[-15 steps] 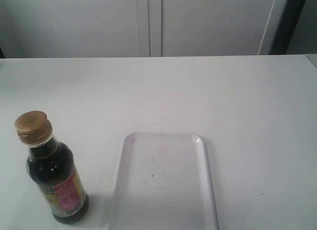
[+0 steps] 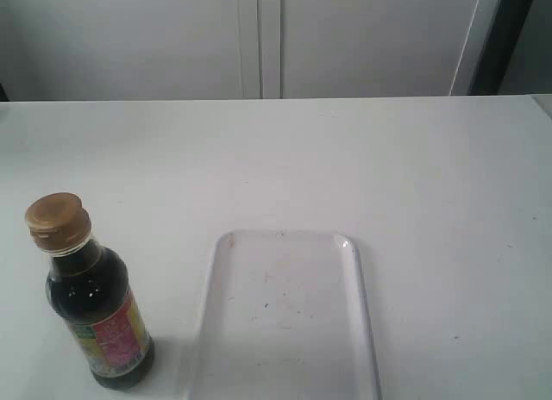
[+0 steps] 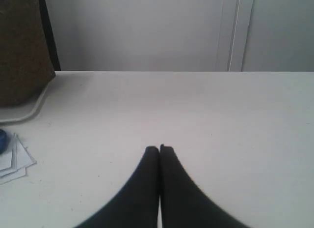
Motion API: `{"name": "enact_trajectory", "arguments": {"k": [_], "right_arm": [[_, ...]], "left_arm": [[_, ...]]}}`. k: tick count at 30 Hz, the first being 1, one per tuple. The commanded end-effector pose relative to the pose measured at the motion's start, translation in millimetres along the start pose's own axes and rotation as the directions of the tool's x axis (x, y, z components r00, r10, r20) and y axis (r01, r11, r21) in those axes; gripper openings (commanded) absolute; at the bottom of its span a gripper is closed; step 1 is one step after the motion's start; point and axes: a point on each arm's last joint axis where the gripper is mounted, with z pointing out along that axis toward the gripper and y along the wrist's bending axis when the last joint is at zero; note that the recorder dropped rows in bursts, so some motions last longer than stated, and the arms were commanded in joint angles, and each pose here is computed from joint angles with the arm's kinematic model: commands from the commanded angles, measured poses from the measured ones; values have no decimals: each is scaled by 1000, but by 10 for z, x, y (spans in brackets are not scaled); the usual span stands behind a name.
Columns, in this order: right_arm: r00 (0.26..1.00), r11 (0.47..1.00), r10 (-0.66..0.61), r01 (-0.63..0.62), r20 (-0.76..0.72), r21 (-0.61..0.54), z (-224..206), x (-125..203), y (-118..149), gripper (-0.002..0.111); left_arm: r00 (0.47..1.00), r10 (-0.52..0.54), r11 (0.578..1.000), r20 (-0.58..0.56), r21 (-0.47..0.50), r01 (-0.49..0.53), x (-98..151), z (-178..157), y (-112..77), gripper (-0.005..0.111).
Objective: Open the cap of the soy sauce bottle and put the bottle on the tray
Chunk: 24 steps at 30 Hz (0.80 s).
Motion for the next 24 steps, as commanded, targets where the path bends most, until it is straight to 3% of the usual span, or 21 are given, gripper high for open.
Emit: {"name": "enact_trajectory", "arguments": {"k": [1,7,24], "right_arm": [[1000,1000,-3,3,10,1,1,7,-1,0],[1000,1000,-3,3,10,1,1,7,-1,0],[1000,1000,-3,3,10,1,1,7,-1,0]], "left_arm": [[992,-110,994,63,4,110,-47,-4,3,0],[963,-121,992,240,3,124,-206,-28,25,0],[960,-50,999,276,-4,53,-1013,44,1,0]]}}
